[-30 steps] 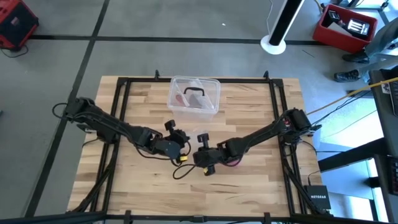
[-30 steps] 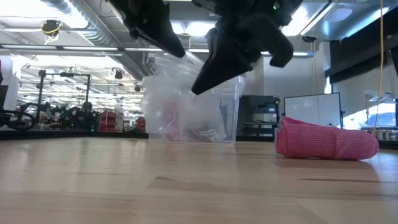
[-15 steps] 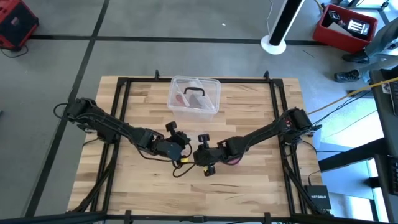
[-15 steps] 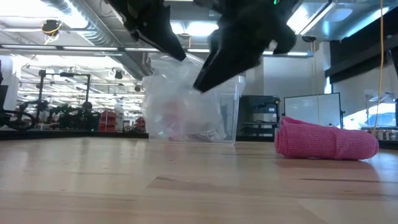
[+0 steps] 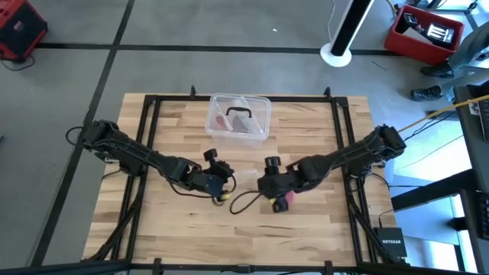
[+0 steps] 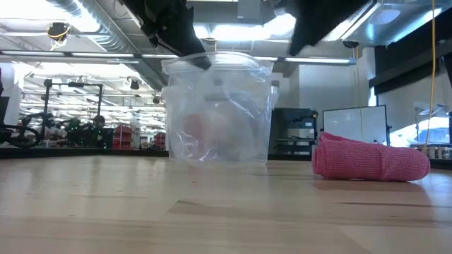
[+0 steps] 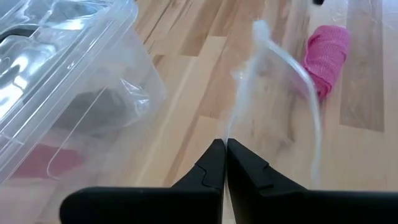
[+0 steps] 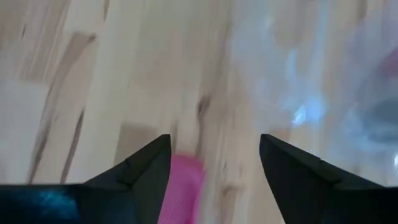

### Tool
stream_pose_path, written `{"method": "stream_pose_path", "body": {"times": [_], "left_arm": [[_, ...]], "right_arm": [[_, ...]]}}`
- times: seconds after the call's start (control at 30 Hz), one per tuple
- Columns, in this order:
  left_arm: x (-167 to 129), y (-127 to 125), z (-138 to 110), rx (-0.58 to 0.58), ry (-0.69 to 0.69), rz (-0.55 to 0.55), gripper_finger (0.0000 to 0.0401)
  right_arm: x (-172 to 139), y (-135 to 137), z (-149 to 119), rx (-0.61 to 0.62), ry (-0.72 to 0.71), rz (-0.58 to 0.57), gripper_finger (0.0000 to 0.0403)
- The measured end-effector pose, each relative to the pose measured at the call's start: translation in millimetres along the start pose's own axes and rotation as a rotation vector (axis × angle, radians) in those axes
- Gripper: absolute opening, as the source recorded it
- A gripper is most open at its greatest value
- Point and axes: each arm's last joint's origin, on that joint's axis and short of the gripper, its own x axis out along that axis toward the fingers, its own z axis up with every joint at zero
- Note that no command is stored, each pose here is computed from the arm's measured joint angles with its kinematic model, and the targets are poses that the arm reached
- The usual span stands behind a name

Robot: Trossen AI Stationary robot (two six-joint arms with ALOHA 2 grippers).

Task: Roll bandage
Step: Prepare the transparent zip bag

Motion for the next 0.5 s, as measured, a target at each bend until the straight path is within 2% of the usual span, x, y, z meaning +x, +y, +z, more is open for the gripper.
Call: {"method": "stream_pose_path", "body": {"times": [0.13,0.37,0.43,0.5], "left_arm": [[0.0,-0.1,0.4,-0.001,-0.003,-0.001,0.0002],[0.0,-0.2,0.7,-0.010,-0.006,-0.002,0.0002],[0.0,-0.5,1.5,-0.011,-0.013,-0.005,0.0001],[0.0,-1.0,2.9,-0.014,-0.025,-0.009,0.0001]], "right_arm": [[2.5,12.2,-12.6,-0.006,0.066,0.006,0.0248],[33.5,22.9,-48.5,0.055,0.150,-0.076,0.0248],[34.0,24.9,-45.3,0.060,0.112,-0.075,0.0248],[28.5,25.8,-31.3,0.043,0.017,-0.058,0.0248]]}}
